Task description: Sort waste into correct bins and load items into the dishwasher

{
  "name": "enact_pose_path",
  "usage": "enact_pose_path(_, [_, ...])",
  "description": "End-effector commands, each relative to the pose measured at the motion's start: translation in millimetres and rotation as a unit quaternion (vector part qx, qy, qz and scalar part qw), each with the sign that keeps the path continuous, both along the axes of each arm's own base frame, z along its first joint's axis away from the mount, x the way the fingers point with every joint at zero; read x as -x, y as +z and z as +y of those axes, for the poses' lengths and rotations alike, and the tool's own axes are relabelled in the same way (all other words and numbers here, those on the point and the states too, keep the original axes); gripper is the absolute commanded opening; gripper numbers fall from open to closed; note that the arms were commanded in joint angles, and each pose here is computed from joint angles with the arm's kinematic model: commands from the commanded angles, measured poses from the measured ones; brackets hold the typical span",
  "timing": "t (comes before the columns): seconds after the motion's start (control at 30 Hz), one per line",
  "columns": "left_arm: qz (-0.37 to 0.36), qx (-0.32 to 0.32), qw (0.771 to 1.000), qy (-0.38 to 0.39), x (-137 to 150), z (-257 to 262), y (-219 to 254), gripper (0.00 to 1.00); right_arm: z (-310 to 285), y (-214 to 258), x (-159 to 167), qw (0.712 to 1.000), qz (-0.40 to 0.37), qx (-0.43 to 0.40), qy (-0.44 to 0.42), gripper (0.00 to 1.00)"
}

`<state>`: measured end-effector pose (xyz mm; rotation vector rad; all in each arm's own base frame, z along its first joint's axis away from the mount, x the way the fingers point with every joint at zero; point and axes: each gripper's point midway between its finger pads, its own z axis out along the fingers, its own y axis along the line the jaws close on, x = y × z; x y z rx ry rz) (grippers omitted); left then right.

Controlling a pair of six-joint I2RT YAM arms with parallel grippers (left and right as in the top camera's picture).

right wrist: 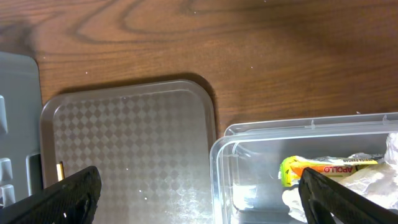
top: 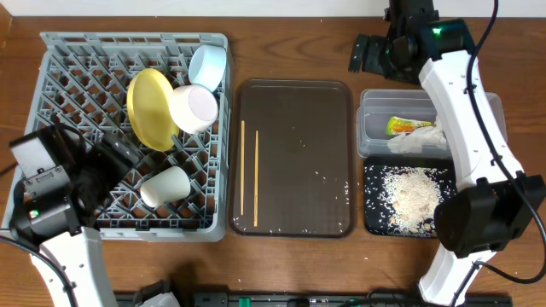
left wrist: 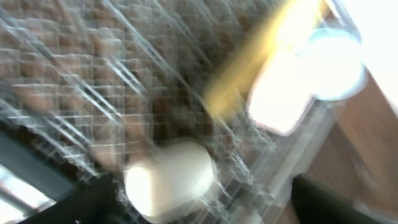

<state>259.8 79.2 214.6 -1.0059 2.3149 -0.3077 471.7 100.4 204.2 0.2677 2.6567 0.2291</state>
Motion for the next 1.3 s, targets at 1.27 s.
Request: enact_pose_path(1.27, [0.202,-0.119,0.904,-0.359,-20,-239,-154,0.36,5,-2,1,1.0,0.001,0.008,0.011,0.99])
